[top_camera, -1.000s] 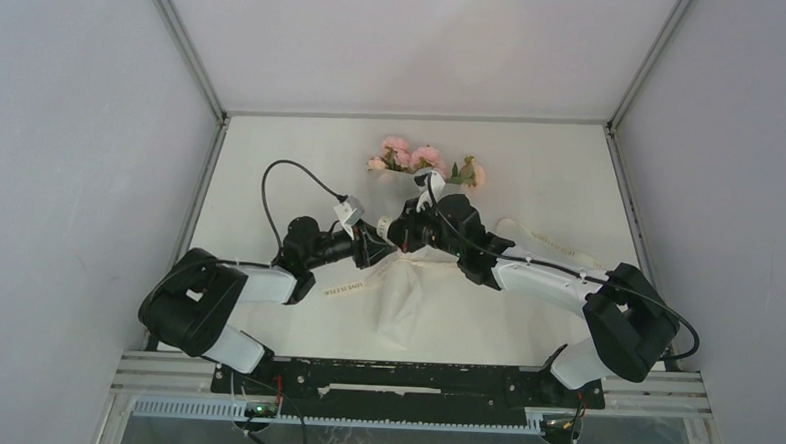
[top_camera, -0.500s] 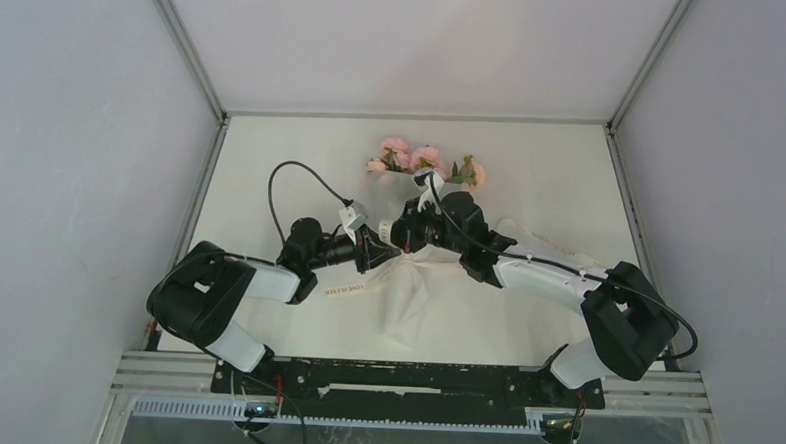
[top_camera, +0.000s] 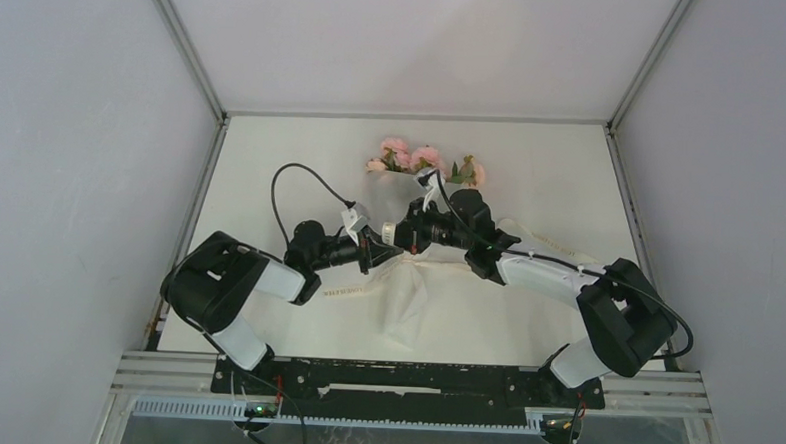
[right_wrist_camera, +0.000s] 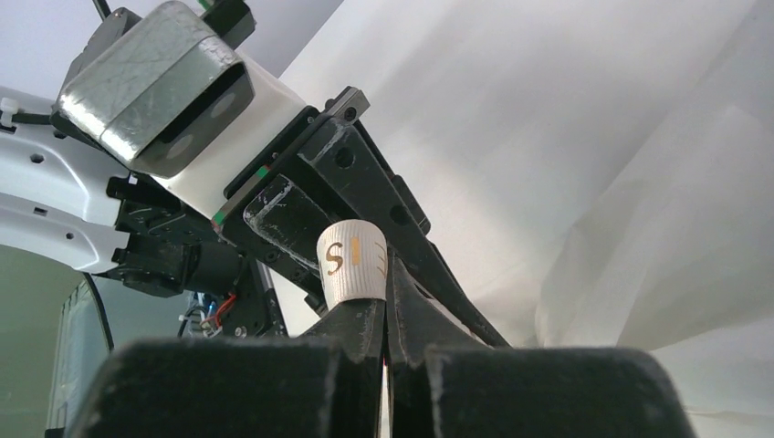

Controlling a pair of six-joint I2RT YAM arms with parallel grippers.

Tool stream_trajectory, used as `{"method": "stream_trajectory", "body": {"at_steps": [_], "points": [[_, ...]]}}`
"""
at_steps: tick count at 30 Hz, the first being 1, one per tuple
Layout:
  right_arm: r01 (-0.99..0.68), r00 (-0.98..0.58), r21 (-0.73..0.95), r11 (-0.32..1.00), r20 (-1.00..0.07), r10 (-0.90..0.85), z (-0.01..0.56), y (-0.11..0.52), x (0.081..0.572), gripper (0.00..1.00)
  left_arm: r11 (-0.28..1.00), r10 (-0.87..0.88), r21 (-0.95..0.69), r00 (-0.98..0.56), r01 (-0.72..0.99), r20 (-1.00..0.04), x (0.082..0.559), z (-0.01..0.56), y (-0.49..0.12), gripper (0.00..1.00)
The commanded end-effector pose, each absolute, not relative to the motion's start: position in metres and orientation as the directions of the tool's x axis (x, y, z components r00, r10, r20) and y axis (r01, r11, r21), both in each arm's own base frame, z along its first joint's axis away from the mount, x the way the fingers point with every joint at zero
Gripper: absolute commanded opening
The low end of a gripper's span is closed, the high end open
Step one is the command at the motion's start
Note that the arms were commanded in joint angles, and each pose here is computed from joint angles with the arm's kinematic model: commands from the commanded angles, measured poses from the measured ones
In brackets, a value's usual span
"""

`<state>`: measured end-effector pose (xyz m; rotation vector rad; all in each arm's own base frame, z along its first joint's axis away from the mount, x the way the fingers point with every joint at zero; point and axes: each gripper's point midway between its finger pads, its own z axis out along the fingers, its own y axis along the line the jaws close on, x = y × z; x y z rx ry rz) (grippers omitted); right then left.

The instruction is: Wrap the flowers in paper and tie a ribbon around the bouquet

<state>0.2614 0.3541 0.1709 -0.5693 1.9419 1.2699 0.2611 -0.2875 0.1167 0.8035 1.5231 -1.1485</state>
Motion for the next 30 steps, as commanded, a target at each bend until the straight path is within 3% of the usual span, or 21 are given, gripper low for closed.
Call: {"method": "stream_trajectory", "body": {"at_steps": [1,2,3,7,9,12,14,16,22,28,30], "points": [[-0.737,-0.592,0.566,0.369,-0.804,0.051,0.186,0.359,0.263,0.00,0.286,-0.101,-0.181,-0.159,0.941,-0.982,0.262,0.139,-0.294,0.00],[-0.731,-0.595,0.566,0.380,-0.802,0.051,0.185,0.358,0.264,0.00,0.287,-0.101,-0.177,-0.154,0.942,-0.983,0.261,0.140,-0.294,0.00],[-0.724,-0.597,0.565,0.395,-0.801,0.052,0.183,0.357,0.265,0.06,0.291,-0.102,-0.174,-0.150,0.941,-0.983,0.261,0.141,-0.294,0.00],[-0.631,-0.604,0.499,0.594,-0.796,0.027,0.175,0.324,0.282,0.48,0.374,-0.091,-0.177,-0.154,0.910,-0.984,0.269,0.134,-0.287,0.00],[-0.500,-0.606,0.405,0.766,-0.795,0.025,0.173,0.280,0.294,0.58,0.389,-0.083,-0.165,-0.143,0.906,-0.986,0.269,0.133,-0.283,0.00],[-0.140,-0.656,0.215,0.967,-0.751,0.072,0.153,0.180,0.300,0.68,0.391,-0.060,-0.127,-0.113,0.911,-0.992,0.265,0.132,-0.282,0.00],[0.065,-0.700,0.162,0.985,-0.696,0.161,0.139,0.126,0.294,0.71,0.387,-0.042,-0.102,-0.093,0.917,-0.995,0.263,0.131,-0.281,0.00],[0.154,-0.746,0.112,0.982,-0.638,0.190,0.121,0.094,0.290,0.75,0.368,-0.014,-0.050,-0.049,0.928,-0.999,0.259,0.131,-0.282,0.00],[0.100,-0.887,0.166,0.981,-0.432,0.164,0.081,0.079,0.307,0.80,0.209,0.263,0.357,0.300,0.910,-0.917,0.255,0.091,-0.273,0.00],[0.053,-0.936,0.181,0.982,-0.333,0.112,0.047,0.088,0.344,0.79,0.071,0.282,0.393,0.360,0.917,-0.890,0.237,0.076,-0.274,0.00],[0.059,-0.949,0.165,0.984,-0.298,0.107,0.033,0.087,0.345,0.73,0.069,0.281,0.395,0.362,0.916,-0.889,0.236,0.076,-0.274,0.00]]}}
